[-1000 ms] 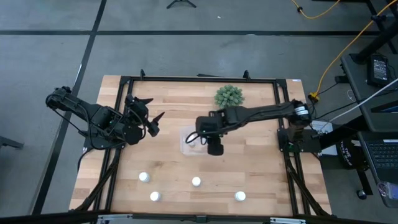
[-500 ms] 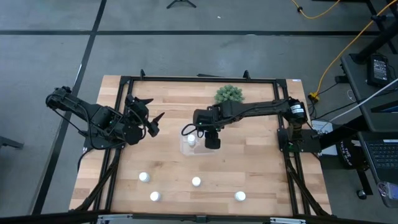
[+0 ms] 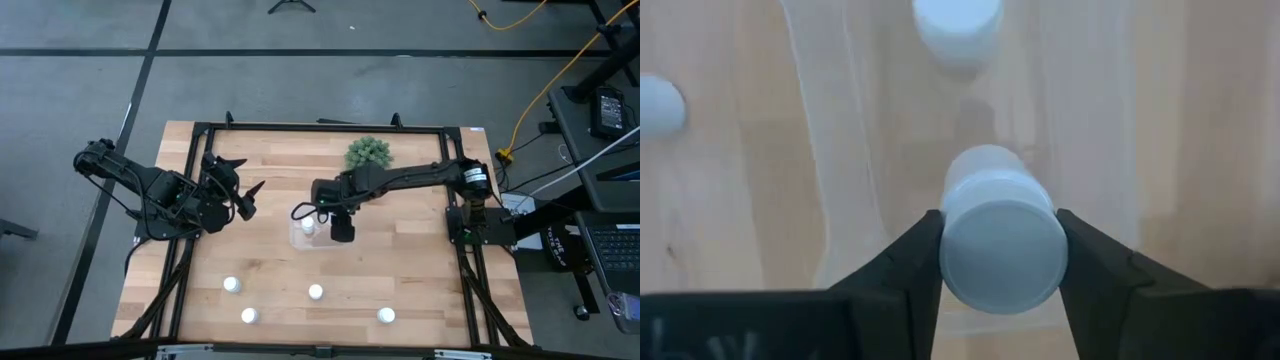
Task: Pick and place pill bottles into a basket
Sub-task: Put the white pill bottle into the transparent bin
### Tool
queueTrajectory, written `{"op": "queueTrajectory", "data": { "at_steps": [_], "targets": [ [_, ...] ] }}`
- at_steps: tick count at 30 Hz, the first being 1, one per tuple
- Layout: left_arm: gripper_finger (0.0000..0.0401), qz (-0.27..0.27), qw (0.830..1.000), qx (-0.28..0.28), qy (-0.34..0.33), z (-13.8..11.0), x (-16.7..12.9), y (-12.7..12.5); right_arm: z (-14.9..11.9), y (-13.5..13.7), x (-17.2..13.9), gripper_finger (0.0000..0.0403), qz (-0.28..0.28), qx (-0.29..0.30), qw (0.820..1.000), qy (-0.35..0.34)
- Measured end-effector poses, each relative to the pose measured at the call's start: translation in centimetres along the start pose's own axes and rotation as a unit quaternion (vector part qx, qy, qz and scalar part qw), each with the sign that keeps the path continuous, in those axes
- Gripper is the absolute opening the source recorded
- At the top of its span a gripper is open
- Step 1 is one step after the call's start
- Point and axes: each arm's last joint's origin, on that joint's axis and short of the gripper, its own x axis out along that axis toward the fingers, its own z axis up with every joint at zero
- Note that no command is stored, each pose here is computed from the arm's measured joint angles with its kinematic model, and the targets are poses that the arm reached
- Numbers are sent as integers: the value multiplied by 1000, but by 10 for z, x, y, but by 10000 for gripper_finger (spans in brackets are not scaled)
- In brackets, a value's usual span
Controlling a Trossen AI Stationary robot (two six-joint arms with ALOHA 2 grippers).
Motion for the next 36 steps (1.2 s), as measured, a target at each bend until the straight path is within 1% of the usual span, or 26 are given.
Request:
{"op": "queueTrajectory", "data": {
  "at_steps": [4,9,13,20,22,26,29,32,36],
  "targets": [
    [347,0,1000,3,0,0,0,0,-11,-1,17,155,-2,5,1000,27],
    [347,0,1000,12,0,0,0,0,-17,-2,28,155,-2,9,1000,29],
    [347,0,1000,13,0,0,0,0,-18,-2,33,155,-2,15,1000,24],
    [347,0,1000,13,0,0,0,0,-16,-6,34,155,-3,21,1000,11],
    [347,0,1000,12,0,0,0,0,-16,-9,34,172,-4,25,1000,12],
    [347,0,1000,7,0,0,0,0,-15,-12,33,238,-5,39,999,12],
    [347,0,1000,4,0,0,0,0,-16,-12,33,273,-5,42,999,13],
    [347,0,1000,4,0,0,0,0,-16,-12,33,291,-4,43,999,14],
    [347,0,1000,3,0,0,0,0,-14,-10,25,298,-2,44,999,27]
  ]
}}
